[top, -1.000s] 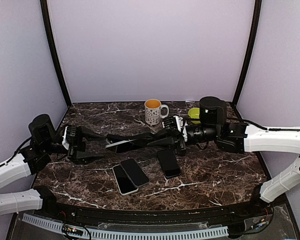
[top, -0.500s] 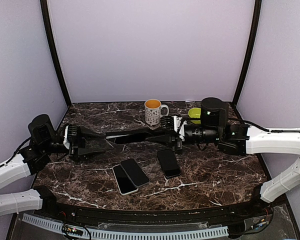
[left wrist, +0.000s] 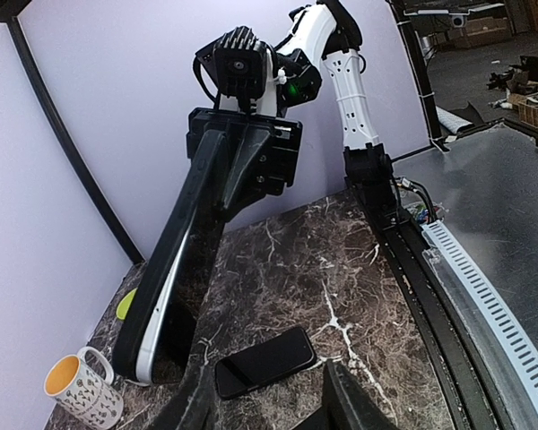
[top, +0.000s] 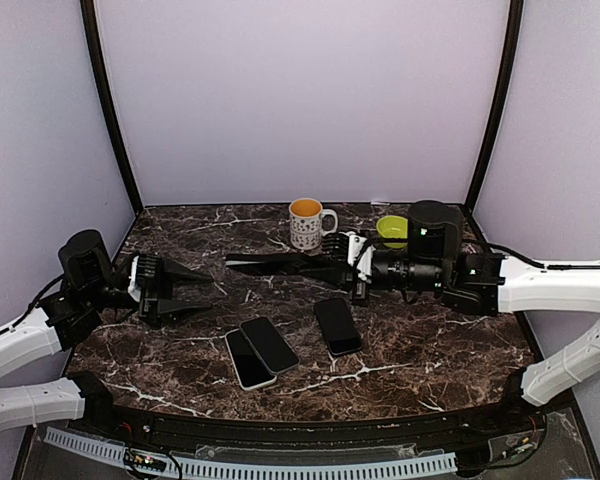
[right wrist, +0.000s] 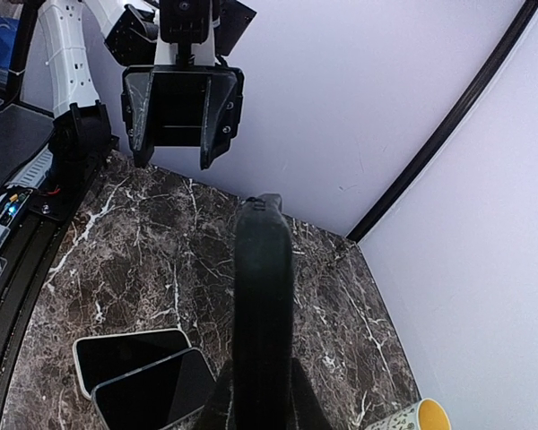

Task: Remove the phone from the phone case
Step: Pass from the right arm to the left

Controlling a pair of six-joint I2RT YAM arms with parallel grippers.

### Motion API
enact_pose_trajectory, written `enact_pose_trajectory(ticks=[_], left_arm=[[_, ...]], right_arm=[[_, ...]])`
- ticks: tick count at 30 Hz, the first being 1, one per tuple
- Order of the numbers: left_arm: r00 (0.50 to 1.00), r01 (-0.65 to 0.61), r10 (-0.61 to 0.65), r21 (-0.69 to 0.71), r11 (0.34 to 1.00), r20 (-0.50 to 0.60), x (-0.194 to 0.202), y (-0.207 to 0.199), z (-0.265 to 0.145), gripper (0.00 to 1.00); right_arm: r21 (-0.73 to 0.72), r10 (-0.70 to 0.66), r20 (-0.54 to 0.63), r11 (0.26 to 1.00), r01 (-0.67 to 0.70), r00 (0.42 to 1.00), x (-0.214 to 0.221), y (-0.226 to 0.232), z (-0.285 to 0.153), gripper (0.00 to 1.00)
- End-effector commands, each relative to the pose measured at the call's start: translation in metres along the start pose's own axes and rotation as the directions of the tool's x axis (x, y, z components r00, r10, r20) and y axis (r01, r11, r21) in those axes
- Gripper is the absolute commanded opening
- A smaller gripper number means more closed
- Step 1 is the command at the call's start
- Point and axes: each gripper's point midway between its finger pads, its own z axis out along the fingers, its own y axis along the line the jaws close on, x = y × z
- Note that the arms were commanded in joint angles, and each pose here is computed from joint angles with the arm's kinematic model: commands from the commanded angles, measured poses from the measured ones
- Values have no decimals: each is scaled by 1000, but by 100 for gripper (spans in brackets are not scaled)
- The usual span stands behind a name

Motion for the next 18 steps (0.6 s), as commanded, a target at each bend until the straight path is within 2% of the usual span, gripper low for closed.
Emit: enact_pose_trajectory(ticks=[1, 18], left_arm=[[1000, 0, 0, 45, 999, 18, -2, -9, 0, 43], [999, 26, -29, 95, 995, 35, -4, -16, 3, 43]], right_arm=[[58, -68, 125, 996, 61, 990, -42, -18, -17, 0], [-55, -57, 189, 996, 69, 980, -52, -1, -13, 0]])
